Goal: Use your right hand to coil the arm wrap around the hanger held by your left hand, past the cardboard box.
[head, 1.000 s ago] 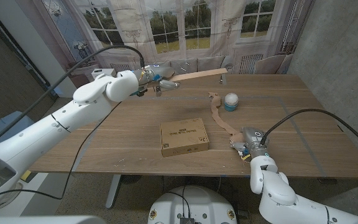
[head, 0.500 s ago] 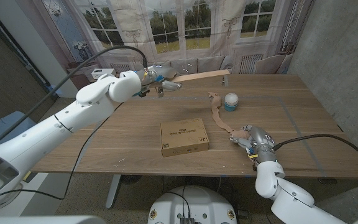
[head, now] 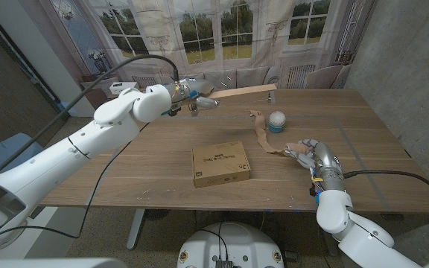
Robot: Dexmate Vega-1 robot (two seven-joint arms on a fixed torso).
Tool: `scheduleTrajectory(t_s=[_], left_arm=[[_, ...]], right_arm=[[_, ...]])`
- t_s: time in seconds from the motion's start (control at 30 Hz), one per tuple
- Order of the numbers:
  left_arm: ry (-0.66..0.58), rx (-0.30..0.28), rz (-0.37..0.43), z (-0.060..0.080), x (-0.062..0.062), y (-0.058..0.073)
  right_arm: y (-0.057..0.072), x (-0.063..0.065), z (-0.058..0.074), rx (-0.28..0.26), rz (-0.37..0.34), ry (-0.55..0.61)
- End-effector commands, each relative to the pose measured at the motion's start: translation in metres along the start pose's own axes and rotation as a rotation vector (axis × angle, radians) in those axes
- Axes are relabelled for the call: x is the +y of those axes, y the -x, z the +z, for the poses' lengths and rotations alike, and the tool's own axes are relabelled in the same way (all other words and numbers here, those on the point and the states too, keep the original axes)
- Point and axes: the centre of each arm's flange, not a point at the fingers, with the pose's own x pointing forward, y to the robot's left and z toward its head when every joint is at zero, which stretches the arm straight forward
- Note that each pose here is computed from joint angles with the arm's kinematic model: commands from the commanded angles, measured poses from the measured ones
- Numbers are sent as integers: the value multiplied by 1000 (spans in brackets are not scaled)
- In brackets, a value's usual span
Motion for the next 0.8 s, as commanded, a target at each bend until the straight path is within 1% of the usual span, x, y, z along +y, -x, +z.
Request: scheduleTrajectory(t_s=[0.03, 0.27, 0.43, 0.63, 0.8], left_arm=[[-82, 8, -7, 8, -1, -8], [-104, 6, -1, 10, -1, -11], [-149, 14, 10, 13, -4, -12], [-188, 15, 37, 16, -5, -14], [-213, 15, 61, 17, -5, -14]], right_arm=[[-2, -19, 4, -57, -92, -177], [-2, -24, 7, -97, -118, -279], [-2, -31, 13, -124, -133, -303], [-2, -43, 19, -162, -161, -329], [0, -58, 26, -202, -210, -364]])
